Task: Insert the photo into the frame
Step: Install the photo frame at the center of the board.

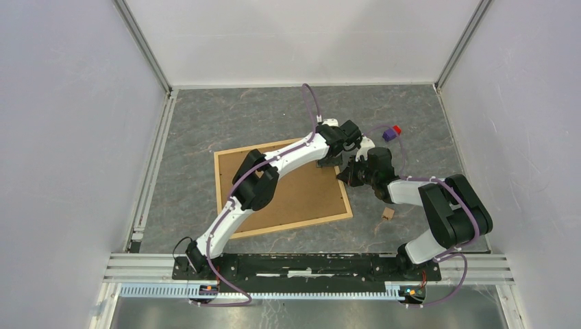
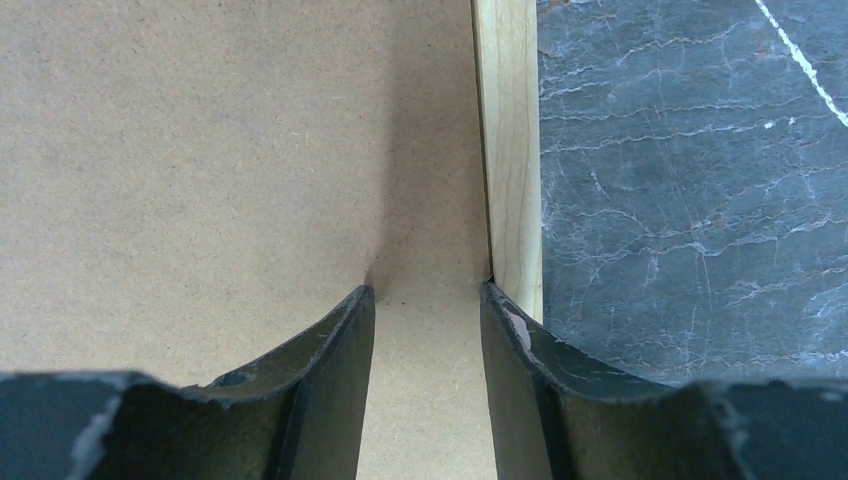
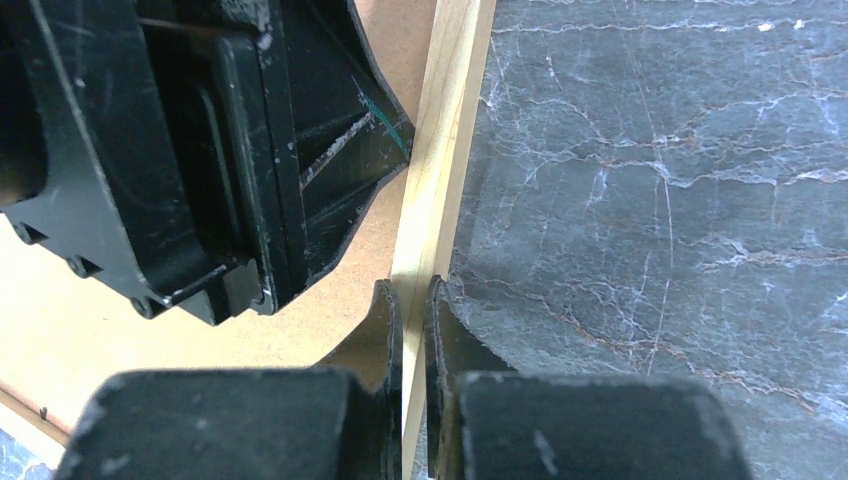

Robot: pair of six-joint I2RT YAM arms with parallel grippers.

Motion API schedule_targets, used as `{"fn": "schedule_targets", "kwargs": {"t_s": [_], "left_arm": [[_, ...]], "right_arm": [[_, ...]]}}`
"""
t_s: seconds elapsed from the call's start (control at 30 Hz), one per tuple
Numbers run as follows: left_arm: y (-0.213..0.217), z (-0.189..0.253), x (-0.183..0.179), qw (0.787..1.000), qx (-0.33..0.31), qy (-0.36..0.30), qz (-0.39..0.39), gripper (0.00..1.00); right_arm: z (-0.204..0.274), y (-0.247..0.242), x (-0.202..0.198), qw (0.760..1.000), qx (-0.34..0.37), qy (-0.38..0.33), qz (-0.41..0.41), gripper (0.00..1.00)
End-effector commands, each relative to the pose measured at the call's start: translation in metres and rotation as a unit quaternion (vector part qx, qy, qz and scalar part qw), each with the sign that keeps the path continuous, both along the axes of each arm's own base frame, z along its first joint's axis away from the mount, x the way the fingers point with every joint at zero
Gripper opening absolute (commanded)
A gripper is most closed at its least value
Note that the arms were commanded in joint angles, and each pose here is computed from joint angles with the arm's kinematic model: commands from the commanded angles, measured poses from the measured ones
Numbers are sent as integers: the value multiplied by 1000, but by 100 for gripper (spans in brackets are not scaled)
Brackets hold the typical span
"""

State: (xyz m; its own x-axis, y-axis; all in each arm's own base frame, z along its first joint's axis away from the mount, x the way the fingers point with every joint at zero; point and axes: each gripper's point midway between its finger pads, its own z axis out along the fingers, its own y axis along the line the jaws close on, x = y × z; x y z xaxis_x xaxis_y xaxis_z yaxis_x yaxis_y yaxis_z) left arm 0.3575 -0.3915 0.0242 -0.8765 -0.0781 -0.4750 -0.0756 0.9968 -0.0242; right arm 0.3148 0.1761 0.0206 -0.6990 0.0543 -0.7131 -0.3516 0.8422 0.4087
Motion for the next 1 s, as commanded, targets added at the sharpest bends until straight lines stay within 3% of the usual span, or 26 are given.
{"fn": "schedule_targets", "kwargs": {"t_s": [0.0,0.4,0.67,0.83,0.97], "left_arm": [[52,-86,-44,987,107,121,17,51],[54,-96,-56,970,-18,233,69,53],[71,-98,-54,979,71,186,35,52],[69,-86,-45,984,80,156,28,60],[73,-88,-47,981,98,162,41,60]], "right_arm": [[-37,-9,-48,995,-37,89,20,0],[-31,-14,-45,996,-51,78,16,0],[-31,-14,-43,995,-53,77,15,0],[-33,-12,-45,995,-52,81,19,0],[-30,-11,-44,996,-48,77,21,0]]}}
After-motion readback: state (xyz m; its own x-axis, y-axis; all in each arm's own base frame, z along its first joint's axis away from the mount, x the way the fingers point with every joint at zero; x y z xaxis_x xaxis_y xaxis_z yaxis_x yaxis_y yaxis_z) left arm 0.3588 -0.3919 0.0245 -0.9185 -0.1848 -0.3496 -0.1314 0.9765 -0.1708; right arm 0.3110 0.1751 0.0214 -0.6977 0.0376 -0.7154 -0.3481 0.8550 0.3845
